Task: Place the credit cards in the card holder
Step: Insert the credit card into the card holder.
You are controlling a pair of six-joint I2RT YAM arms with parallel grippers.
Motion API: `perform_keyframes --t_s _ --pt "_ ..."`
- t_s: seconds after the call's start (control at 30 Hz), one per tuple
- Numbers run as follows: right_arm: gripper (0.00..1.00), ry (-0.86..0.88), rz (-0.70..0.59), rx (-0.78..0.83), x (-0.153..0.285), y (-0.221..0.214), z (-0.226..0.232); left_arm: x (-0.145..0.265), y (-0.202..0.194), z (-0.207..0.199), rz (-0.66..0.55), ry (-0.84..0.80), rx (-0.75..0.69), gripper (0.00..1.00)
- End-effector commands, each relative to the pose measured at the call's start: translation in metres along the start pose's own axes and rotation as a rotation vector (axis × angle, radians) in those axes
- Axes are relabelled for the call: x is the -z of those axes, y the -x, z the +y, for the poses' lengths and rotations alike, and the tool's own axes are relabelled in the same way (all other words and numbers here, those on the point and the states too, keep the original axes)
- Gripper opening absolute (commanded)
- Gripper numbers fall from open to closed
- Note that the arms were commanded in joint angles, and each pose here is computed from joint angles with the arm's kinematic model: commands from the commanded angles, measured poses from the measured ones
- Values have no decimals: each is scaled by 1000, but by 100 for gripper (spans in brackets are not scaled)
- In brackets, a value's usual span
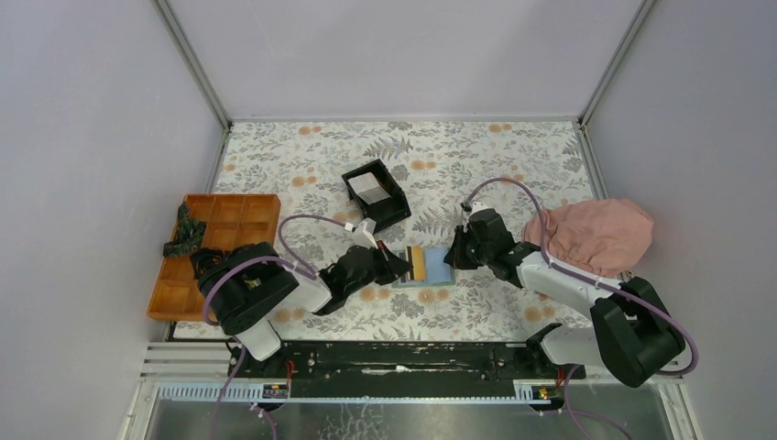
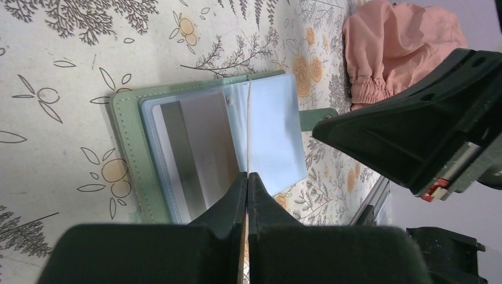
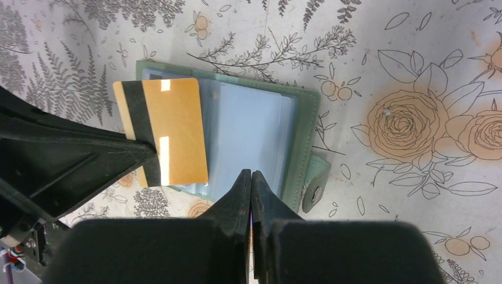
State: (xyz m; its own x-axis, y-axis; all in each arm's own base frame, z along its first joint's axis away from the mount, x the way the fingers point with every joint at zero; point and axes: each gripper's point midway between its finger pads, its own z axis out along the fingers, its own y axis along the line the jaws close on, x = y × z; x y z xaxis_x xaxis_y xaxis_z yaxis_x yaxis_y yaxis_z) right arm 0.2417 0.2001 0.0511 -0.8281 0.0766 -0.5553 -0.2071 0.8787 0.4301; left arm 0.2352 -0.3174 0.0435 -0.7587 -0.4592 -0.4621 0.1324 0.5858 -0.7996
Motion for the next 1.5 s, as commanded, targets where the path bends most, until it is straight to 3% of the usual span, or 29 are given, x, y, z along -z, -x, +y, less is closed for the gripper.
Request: perform_keyframes --t_s 0.0,1.47 --pt "0 0 -26 3 -7 4 1 -4 6 -25 -11 -93 28 0" --pt "0 -55 17 -16 -23 -12 -15 -13 -9 8 19 -9 169 0"
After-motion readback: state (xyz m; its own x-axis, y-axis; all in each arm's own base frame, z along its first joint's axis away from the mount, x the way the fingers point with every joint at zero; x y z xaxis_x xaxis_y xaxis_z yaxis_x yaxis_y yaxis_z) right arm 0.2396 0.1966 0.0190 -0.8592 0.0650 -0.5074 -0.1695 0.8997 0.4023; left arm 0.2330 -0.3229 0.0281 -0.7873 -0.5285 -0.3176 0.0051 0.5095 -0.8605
